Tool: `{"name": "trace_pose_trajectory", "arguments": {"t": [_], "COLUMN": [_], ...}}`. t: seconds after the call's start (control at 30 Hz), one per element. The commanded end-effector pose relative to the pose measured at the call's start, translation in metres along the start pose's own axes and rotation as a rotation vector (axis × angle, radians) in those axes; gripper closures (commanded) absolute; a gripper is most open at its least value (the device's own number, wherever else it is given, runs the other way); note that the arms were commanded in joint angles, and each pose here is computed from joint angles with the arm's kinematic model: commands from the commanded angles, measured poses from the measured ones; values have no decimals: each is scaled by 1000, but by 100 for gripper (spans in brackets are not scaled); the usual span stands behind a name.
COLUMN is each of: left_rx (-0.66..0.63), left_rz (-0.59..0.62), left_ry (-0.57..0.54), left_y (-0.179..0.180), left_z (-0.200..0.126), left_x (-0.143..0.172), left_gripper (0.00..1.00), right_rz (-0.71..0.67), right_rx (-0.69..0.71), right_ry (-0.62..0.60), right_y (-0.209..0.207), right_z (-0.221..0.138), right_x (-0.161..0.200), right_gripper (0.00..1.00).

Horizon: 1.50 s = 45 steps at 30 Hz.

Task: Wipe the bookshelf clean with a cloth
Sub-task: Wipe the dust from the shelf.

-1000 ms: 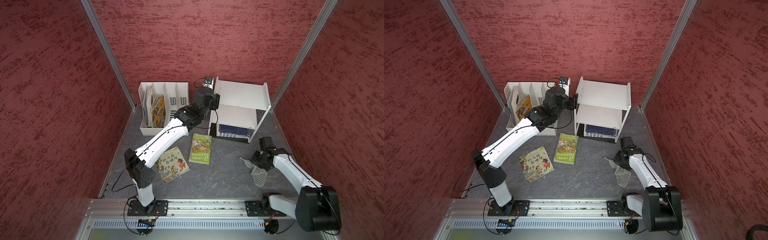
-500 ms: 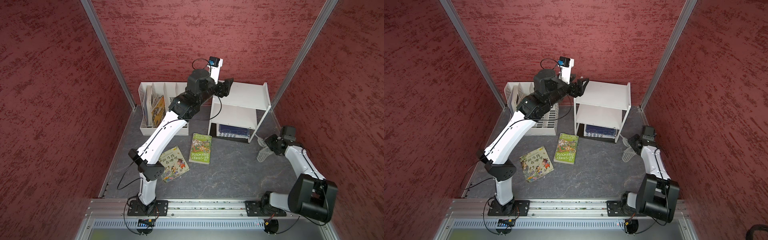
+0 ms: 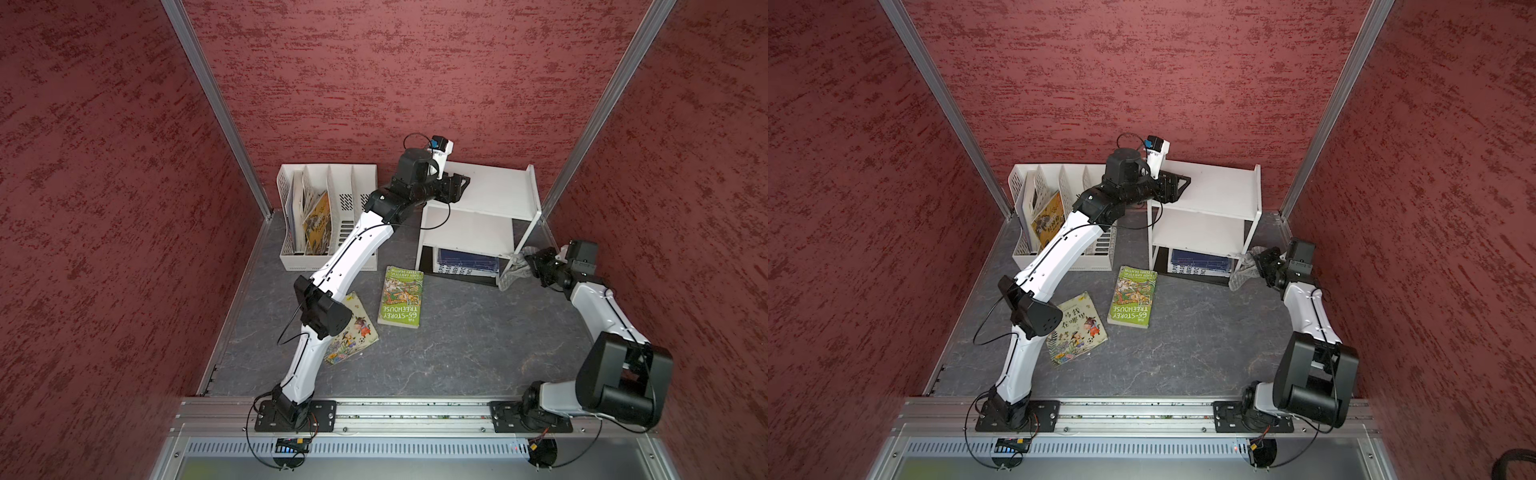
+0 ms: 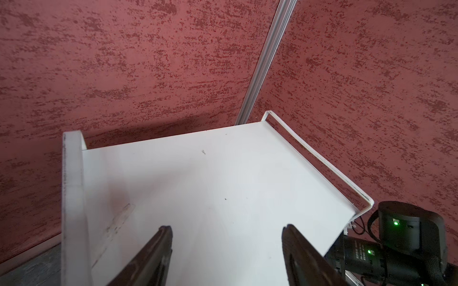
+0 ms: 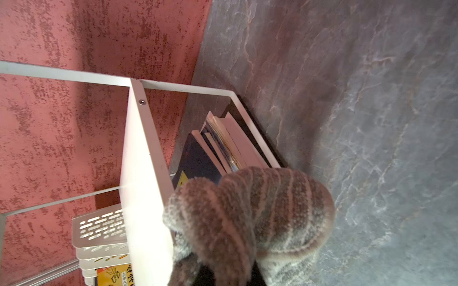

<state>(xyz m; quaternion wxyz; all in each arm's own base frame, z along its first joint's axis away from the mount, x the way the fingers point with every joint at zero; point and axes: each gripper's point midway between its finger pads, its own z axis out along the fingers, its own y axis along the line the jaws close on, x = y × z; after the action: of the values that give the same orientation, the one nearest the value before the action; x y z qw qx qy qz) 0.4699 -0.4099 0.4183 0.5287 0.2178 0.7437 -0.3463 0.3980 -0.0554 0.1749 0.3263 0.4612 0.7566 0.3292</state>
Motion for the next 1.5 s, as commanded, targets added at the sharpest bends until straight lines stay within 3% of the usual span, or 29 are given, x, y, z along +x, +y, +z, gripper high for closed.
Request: {"name": "trace_pose_trajectory", "arguments": {"t": [0.0,0.13,0.37,0.47,0.73,0.97,1.27,1.47], "left_rx": [19,6,6,1,-8,-11,-4,21], "left_rz": [-4,10,15,19,26,28,25,11], "left_ry": [46,75,85,83,82,83,87,52], "left_y": [-4,-3,-5,-4,-3,-3,-7,-16], "left_z": [6,12,13,12,11,11,12,-1], "left_x": [15,27,31,30,28,29,32,14], "left_gripper": [28,28,28,28,27,27,27,26], "right_rz": [52,64,109,94,-5,44,81,56], "right_rx": [-68,-31,108,128,-1,-126,25,116], "right_ry": [39,78,118,144,77,91,132,158], "right_y": [17,5,-62,-71,6,48,-26,-61], "right_z": [2,16,56,65,24,3,37,56], "right_x": [5,25,61,66,42,42,66,69], "right_gripper": [100,100,100,100,100,100,100,100]}}
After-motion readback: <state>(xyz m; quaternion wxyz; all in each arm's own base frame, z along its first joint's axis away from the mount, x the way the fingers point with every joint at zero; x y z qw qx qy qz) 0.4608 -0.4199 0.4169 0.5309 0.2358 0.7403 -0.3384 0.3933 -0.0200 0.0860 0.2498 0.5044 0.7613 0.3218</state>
